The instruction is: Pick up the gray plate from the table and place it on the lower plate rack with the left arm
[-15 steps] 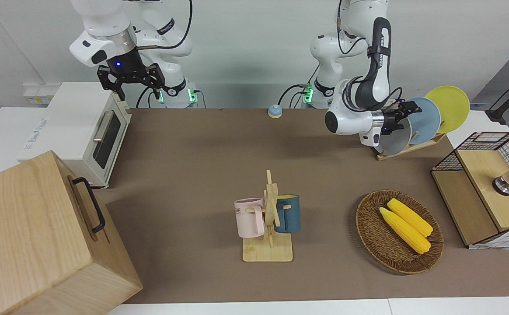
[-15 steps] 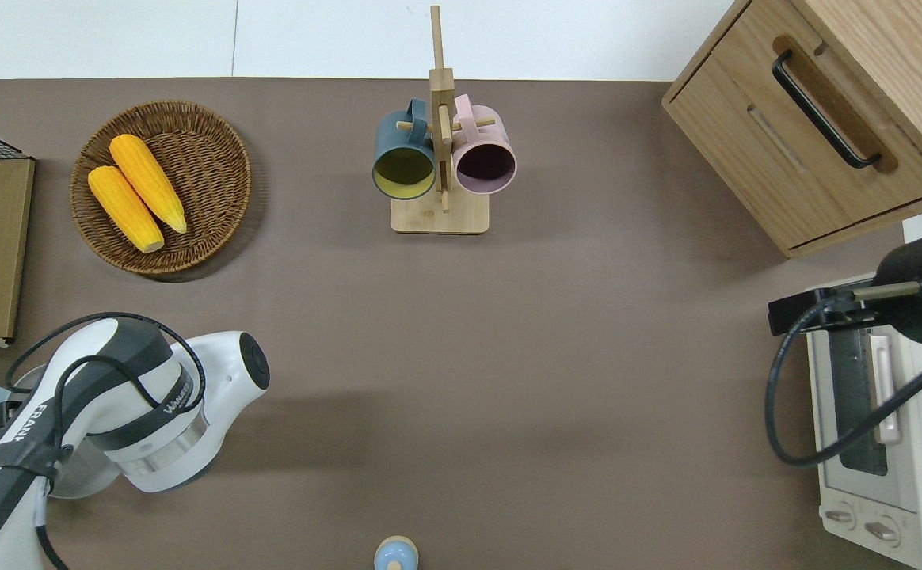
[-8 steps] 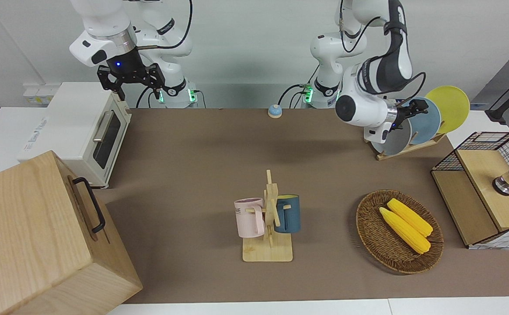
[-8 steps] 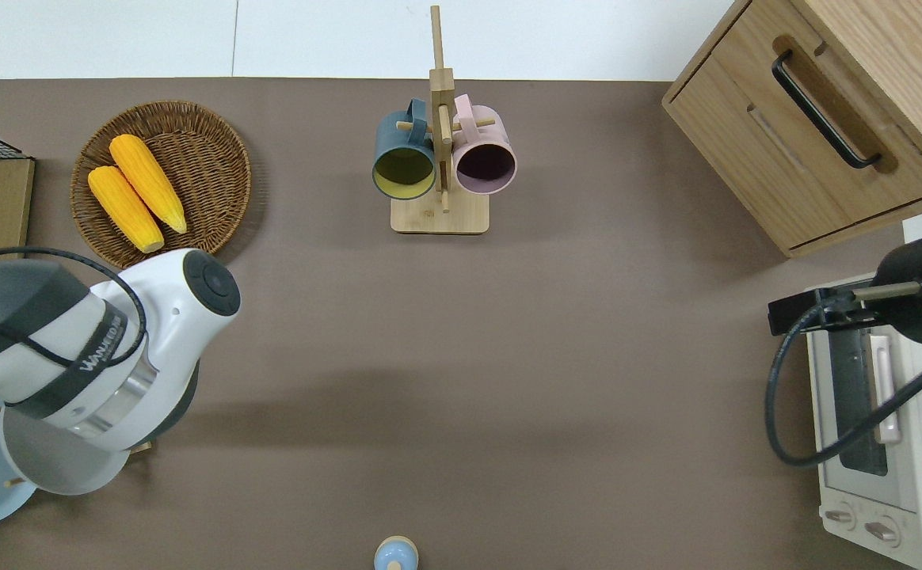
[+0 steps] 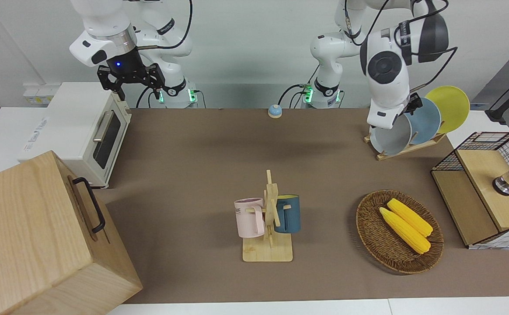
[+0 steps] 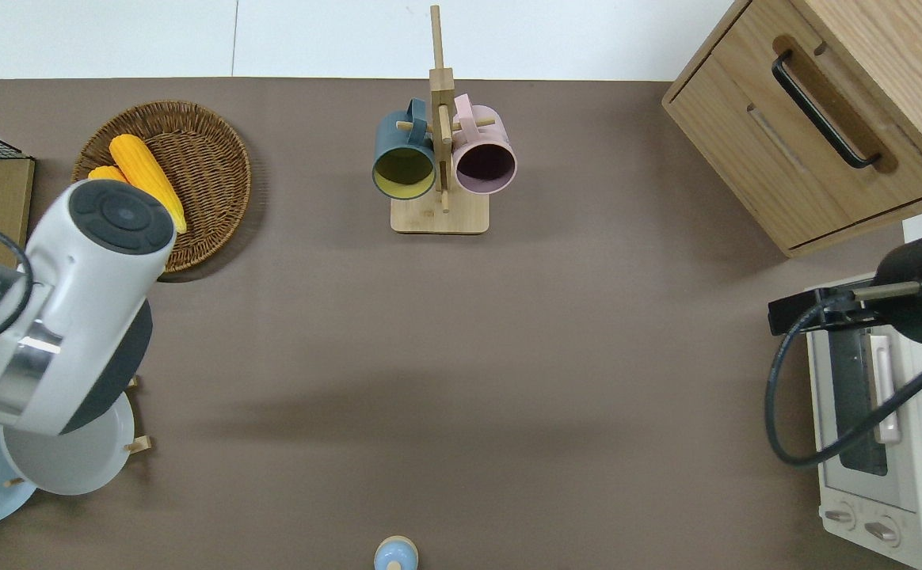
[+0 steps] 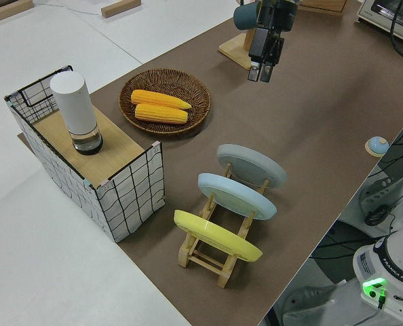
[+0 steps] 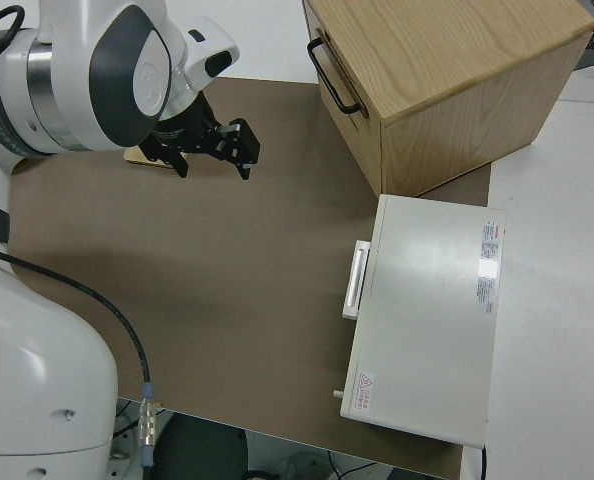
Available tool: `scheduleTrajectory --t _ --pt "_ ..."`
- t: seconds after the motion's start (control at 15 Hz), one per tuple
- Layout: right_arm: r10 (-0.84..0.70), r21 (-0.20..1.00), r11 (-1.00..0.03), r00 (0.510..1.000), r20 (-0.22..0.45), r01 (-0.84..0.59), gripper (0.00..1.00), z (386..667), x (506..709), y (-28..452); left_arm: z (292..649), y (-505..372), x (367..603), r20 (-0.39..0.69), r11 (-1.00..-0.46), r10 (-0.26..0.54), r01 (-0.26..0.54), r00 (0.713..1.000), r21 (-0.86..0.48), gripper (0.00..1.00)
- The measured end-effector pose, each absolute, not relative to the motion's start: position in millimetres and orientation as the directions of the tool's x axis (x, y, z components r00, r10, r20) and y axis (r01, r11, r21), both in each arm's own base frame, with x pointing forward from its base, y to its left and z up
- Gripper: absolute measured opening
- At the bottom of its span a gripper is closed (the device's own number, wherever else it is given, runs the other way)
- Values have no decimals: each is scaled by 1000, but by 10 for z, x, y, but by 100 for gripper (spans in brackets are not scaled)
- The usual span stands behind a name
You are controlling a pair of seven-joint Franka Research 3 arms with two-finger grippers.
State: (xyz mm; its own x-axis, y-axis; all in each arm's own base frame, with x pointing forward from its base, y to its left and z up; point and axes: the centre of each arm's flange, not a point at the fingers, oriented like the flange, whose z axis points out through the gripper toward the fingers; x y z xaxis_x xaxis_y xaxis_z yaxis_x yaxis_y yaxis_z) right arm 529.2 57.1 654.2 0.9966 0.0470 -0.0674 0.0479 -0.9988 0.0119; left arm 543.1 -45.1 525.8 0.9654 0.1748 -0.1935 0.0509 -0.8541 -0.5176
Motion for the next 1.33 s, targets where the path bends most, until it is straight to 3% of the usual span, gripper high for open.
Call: scheduleTrajectory --t 0.2,0.4,0.67,1.0,1.33 --pt "47 12 -999 997 -67 48 99 6542 5292 571 5449 -316 5478 -237 -944 126 43 963 -328 100" --pt "47 12 -999 997 -67 48 99 6542 5292 571 5633 -123 5524 -247 -988 14 -24 969 -150 100" --pt "47 12 -999 997 -67 48 99 6542 5292 571 5773 11 5586 -198 -991 -96 -111 976 -69 100" --pt "47 12 -999 997 -67 48 99 6542 5292 571 5935 -89 5545 -133 -990 -123 -130 983 -45 100" --pt "47 12 -999 997 -67 48 99 6542 5292 571 5742 -200 5400 -88 -980 -195 -197 977 -15 100"
